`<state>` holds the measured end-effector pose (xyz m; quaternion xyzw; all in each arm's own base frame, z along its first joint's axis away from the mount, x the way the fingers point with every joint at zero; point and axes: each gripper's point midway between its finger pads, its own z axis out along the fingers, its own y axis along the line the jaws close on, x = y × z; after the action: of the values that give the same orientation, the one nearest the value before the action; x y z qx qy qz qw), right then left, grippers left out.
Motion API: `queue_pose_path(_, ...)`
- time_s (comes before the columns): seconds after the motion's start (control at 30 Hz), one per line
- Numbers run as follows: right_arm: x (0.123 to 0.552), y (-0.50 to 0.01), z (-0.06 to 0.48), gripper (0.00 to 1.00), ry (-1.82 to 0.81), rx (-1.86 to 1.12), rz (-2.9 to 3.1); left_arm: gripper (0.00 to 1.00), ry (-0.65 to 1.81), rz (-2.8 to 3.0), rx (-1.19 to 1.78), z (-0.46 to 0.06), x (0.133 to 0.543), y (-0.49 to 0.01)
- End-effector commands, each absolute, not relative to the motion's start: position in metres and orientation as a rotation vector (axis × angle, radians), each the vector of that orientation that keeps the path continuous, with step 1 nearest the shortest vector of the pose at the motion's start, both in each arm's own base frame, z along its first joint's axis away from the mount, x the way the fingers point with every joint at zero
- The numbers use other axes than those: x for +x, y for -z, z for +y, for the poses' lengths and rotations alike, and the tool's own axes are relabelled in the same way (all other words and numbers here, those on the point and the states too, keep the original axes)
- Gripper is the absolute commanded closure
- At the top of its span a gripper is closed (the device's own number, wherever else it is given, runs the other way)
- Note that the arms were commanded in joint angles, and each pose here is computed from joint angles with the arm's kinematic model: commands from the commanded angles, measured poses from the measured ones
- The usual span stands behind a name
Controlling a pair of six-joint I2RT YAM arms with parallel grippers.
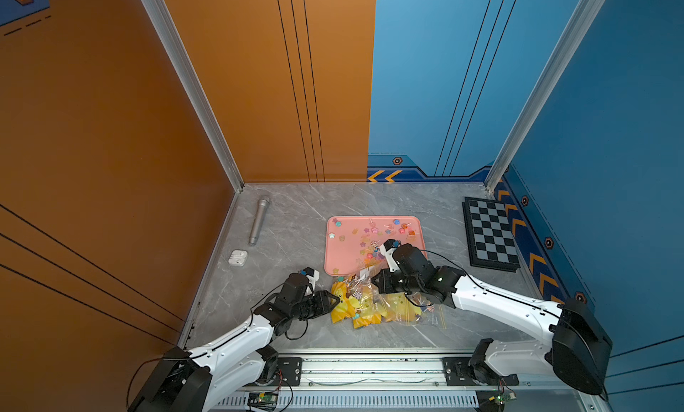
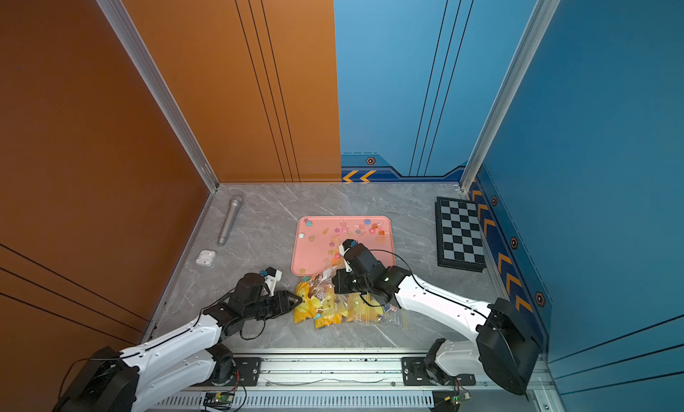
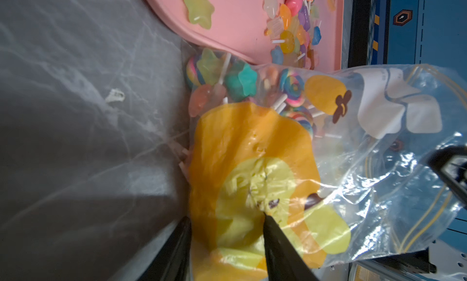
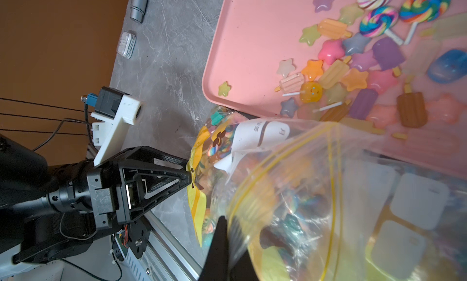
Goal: Pour candies out of the ziploc bag
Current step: Pick up the ziploc bag from the center of the board.
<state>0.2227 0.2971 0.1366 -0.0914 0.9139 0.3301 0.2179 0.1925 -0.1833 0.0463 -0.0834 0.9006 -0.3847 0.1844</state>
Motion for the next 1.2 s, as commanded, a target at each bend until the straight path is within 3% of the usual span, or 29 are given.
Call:
queue_pose_path(0.0, 0.233, -0.148, 0.303, 1.0, -0.923, -0.263, 2.489, 0.51, 1.094, 2.554, -0.251, -0.181, 0.187, -0.043)
queue_pose_path(0.63, 0.233, -0.14, 0.305, 1.0, -0.924, -0.256, 2.506, 0.56, 1.164, 2.535, -0.239, -0.192, 0.192, -0.04)
queue_pose_path(1.17, 0.235, -0.15, 0.312, 1.0, -0.944, -0.273, 2.492, 0.96, 1.226, 2.46, -0.245, -0.195, 0.196, -0.062)
